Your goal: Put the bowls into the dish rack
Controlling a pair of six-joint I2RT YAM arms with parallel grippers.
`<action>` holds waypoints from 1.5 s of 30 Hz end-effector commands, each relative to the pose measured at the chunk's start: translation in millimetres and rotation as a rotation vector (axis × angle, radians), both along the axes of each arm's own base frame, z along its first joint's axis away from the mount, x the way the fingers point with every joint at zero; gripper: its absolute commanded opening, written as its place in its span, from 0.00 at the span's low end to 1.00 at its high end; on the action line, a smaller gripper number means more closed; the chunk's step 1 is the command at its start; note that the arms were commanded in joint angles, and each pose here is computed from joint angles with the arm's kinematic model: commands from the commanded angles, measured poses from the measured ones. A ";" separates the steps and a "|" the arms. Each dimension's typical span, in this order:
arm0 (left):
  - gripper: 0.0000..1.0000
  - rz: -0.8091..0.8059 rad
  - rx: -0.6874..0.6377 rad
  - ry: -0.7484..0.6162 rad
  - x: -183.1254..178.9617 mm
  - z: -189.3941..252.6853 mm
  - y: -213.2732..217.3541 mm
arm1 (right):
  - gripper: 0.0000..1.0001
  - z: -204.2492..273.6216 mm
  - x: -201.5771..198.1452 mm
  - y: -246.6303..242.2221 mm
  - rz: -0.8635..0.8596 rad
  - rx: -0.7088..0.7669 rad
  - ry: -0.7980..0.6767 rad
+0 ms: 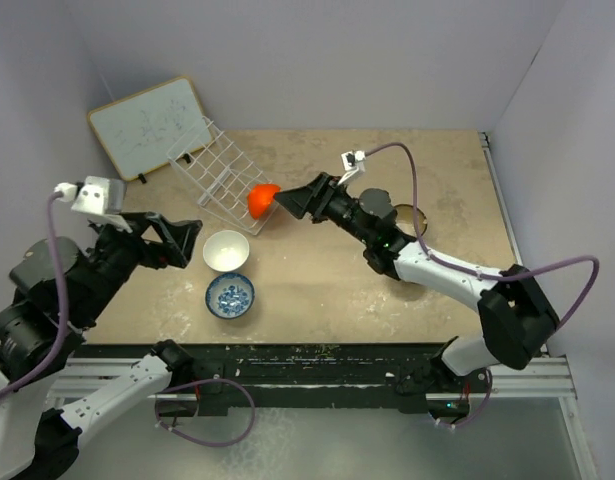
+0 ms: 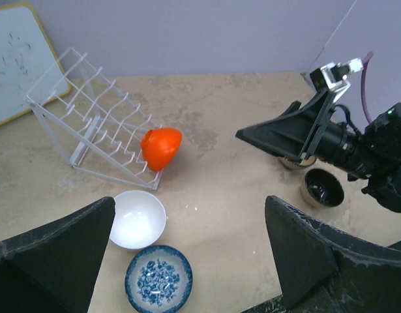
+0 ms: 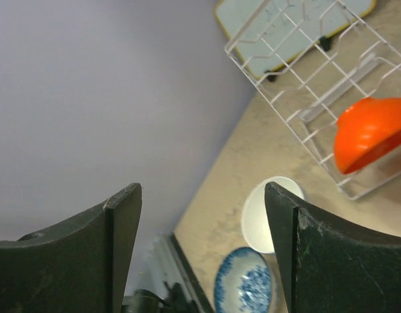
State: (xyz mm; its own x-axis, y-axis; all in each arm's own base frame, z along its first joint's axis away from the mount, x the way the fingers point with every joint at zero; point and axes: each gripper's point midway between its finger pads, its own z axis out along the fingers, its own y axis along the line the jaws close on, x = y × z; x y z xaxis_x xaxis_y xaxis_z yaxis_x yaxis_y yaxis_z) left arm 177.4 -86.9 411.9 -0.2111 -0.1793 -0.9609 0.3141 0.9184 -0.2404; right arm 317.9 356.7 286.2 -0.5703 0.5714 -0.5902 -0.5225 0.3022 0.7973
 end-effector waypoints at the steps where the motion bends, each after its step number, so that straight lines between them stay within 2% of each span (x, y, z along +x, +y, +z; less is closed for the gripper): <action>1: 0.99 0.052 -0.048 -0.089 -12.6 41.5 21.1 | 0.79 -49.3 -9.0 -2.7 -0.008 -0.439 0.003; 8: 0.99 0.077 -0.083 -0.122 -25.9 59.4 35.6 | 0.81 -65.9 -57.0 37.3 0.100 -0.748 -0.083; 15: 0.99 0.095 -0.102 -0.148 -35.1 64.5 45.9 | 0.77 -104.9 -138.2 99.2 0.341 -0.956 -0.180; 21: 0.99 0.104 -0.107 -0.154 -41.4 64.1 52.4 | 0.66 -134.1 -164.5 123.1 0.475 -1.011 -0.233; 28: 0.99 0.142 -0.136 -0.185 -51.8 67.1 67.6 | 0.64 -156.3 -181.0 156.5 0.614 -1.046 -0.339; 34: 0.99 0.147 -0.118 -0.168 -48.1 61.7 66.3 | 0.58 -171.8 -184.5 171.2 0.667 -1.057 -0.365; 39: 0.99 0.159 -0.117 -0.170 -48.5 60.6 69.0 | 0.57 -187.0 -188.8 177.6 0.695 -1.073 -0.361; 45: 0.99 0.155 -0.118 -0.171 -48.1 60.4 67.9 | 0.55 -195.2 -177.0 181.2 0.627 -1.108 -0.367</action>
State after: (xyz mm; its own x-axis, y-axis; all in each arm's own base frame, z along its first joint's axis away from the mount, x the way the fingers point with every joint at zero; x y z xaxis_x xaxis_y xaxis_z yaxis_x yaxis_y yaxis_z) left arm 129.2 -21.1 467.6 -0.0279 -0.2993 -0.9538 0.2224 0.9284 -0.2978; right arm 130.5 520.0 63.3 -0.3081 -0.6653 -0.6800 -0.9404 0.3213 0.1116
